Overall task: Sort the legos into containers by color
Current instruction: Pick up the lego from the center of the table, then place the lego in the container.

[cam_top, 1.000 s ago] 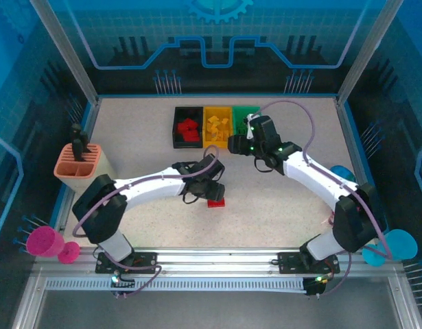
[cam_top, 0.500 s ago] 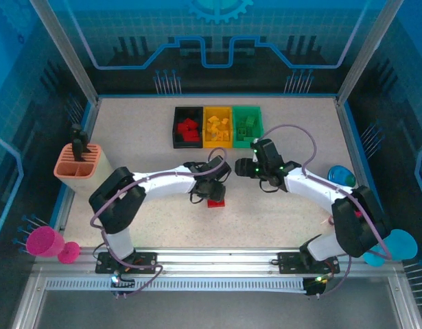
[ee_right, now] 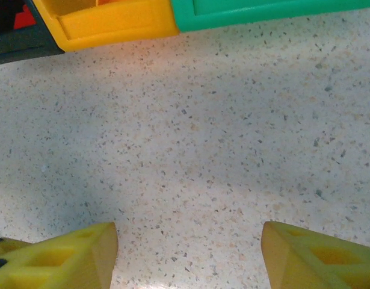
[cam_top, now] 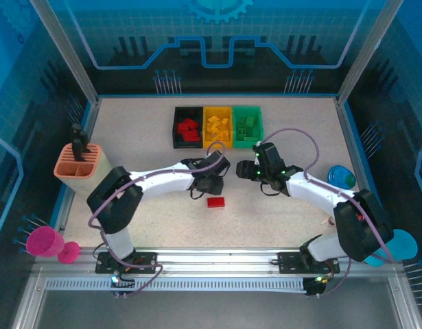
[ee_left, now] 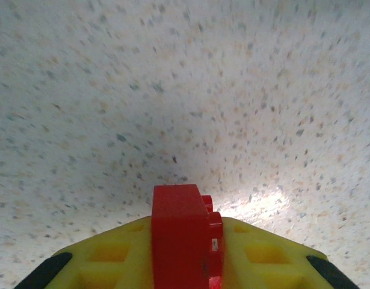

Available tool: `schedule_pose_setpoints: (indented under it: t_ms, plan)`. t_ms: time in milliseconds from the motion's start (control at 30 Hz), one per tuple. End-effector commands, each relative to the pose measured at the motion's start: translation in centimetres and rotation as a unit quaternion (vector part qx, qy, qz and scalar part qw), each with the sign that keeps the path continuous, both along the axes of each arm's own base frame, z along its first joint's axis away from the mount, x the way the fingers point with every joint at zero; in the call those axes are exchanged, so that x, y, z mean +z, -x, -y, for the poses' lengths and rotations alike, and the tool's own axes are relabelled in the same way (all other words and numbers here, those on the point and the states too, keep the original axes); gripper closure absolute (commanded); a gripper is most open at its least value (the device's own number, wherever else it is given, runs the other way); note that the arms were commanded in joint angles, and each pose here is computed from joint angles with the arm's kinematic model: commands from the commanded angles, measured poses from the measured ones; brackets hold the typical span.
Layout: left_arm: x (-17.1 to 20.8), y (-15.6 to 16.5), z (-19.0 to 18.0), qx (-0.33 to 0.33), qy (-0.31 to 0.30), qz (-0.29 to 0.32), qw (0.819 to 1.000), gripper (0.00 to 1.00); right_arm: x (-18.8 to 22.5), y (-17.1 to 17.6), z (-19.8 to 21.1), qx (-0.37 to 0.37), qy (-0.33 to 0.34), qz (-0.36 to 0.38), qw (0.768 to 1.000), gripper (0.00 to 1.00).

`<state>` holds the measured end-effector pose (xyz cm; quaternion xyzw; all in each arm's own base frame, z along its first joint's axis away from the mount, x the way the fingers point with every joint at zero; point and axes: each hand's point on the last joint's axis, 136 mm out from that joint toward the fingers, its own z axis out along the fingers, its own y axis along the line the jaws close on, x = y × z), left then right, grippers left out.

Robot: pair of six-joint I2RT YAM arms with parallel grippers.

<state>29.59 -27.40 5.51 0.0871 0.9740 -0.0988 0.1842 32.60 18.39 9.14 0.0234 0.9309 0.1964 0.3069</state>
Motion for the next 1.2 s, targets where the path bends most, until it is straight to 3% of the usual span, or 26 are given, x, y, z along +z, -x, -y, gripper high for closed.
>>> schedule_pose_setpoints:
  t_ms: [0,267,467,1000,1167]
  plan:
    - [3.4,-2.4,-1.2,0.02,0.035,0.042,0.998,0.72,0.1,0.1,0.2,-0.009,-0.012,0.003,1.0,0.35]
    - [8.4,-7.8,-6.6,0.102,0.113,0.09,0.984,0.71,-1.6,1.5,0.2,-0.007,-0.009,-0.015,1.0,0.35]
    - [10.4,-12.2,-9.7,0.15,0.133,0.127,0.972,0.7,-2.6,2.2,-0.5,0.001,-0.008,-0.027,1.0,0.36]
    - [9.2,-22.1,-13.2,0.197,0.117,0.152,0.961,0.7,-2.5,3.3,-2.1,0.03,-0.001,-0.029,0.999,0.36]
    - [7.6,-23.4,-13.6,0.203,0.106,0.138,0.964,0.69,-2.0,3.4,-2.4,0.032,-0.001,-0.023,0.999,0.36]
